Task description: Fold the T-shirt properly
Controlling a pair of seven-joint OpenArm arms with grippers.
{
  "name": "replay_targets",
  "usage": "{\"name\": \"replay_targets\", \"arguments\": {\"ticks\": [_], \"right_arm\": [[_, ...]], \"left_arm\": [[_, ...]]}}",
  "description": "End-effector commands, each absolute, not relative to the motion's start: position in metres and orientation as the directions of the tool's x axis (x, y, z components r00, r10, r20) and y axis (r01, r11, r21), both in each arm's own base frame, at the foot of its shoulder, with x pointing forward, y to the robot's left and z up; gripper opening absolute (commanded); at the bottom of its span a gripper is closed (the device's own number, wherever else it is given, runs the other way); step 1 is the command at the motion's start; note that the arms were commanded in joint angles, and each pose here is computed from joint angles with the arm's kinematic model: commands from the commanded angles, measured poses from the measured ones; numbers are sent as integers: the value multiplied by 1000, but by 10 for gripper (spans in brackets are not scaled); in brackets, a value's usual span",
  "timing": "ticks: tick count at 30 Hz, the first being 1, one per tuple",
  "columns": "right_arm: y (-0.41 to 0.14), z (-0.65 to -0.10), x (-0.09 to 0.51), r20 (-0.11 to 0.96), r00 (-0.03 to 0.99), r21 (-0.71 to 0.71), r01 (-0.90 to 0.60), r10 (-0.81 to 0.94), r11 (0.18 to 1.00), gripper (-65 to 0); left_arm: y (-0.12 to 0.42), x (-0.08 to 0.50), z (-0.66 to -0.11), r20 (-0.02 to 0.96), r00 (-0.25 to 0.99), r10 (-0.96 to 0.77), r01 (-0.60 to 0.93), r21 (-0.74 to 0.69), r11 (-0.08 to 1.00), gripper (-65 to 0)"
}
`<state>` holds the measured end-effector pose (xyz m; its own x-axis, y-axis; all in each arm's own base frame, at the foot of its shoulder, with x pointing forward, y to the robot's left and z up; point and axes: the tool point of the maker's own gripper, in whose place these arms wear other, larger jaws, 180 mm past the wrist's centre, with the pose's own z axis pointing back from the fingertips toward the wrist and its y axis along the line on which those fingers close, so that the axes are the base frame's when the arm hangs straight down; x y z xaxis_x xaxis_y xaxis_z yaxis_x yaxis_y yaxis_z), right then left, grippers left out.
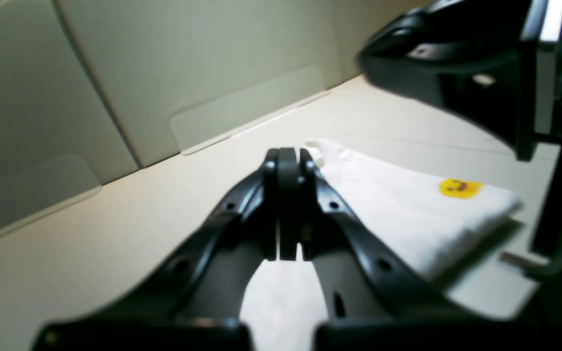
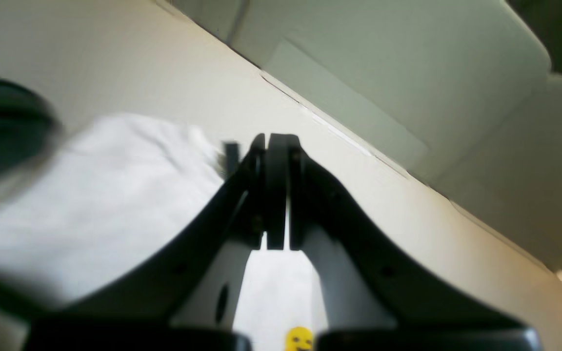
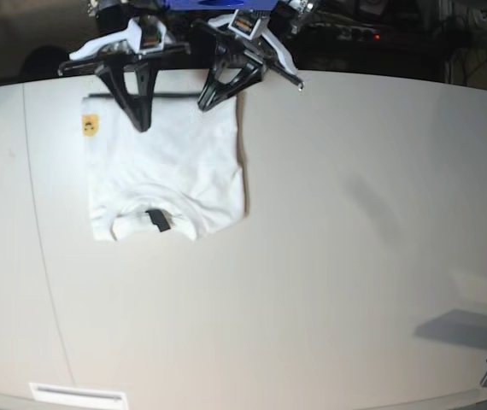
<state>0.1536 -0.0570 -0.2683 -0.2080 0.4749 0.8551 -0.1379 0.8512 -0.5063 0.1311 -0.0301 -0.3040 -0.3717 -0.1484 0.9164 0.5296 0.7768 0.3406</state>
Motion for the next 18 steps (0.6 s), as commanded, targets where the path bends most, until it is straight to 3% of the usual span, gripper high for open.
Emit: {"name": "replay_targets", "arguments": {"ticks": [1, 6, 14, 18], "right_arm": [[-57, -259, 149, 846, -242, -512, -124, 475, 850, -646], [-68, -274, 126, 848, -156, -526, -147, 506, 837, -646], [-72, -345, 87, 812, 6, -561, -270, 584, 783, -646], [-74, -366, 70, 790, -3, -585, -302, 613, 752, -646]], "left_arm": [[-30, 120, -302, 910, -390, -144, 538, 352, 766, -650], [-6, 93, -324, 896, -363, -257, 538, 427, 727, -650], [11, 65, -365, 945, -238, -226, 570, 324, 755, -650], [29, 62, -379, 953, -203, -223, 560, 300, 773, -650]]}}
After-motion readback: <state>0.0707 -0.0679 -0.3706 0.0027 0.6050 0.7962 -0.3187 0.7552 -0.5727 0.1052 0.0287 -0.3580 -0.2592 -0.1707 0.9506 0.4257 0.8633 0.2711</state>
